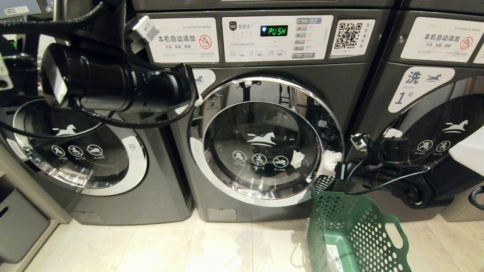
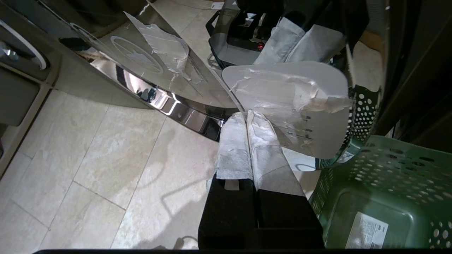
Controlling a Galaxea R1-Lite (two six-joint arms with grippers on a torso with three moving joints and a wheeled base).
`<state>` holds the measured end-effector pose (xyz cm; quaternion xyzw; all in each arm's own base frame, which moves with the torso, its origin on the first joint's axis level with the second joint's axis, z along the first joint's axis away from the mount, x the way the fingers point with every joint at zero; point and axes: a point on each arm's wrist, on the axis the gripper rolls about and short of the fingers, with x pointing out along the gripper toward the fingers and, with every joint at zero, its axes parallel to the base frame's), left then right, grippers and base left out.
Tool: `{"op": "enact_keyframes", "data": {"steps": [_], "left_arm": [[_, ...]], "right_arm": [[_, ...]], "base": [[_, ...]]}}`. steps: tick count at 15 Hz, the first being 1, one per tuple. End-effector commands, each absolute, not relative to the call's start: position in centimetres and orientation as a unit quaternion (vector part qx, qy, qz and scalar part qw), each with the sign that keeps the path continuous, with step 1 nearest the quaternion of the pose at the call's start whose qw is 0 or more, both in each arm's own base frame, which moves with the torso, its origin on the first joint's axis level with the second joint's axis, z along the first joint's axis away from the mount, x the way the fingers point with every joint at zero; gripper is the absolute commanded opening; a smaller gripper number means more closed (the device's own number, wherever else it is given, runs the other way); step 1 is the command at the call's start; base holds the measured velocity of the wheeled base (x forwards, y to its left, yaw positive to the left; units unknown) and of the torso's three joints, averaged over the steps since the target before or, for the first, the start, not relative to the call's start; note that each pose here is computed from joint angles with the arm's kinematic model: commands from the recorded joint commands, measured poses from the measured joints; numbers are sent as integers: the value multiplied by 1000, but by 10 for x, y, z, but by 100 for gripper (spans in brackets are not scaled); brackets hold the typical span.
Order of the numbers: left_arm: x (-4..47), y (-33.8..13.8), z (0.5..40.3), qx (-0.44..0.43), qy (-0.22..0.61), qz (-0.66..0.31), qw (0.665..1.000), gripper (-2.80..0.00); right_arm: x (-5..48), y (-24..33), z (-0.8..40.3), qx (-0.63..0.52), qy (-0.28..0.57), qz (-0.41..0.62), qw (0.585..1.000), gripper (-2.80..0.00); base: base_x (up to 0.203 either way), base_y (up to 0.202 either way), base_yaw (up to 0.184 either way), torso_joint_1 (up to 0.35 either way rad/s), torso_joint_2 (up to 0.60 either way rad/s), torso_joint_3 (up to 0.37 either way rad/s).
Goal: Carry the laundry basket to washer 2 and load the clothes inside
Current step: Press the washing machine door tightly with the right hand
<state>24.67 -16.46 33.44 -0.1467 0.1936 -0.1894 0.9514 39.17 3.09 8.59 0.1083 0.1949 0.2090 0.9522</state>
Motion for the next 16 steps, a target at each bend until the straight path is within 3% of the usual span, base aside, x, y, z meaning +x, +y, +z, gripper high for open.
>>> {"op": "enact_keyframes", "data": {"steps": [1,16], "left_arm": [[246,-166,333,-146,197,-190,951,-280],[245,-173,329,-140,203,-198,949,-280]], "right_arm": [[402,31,77,110,196,210,952,-280],[479,35,57,104,79,207,970,-280]], "base": [[0,0,0,0,0,0],[0,0,0,0,0,0]]}}
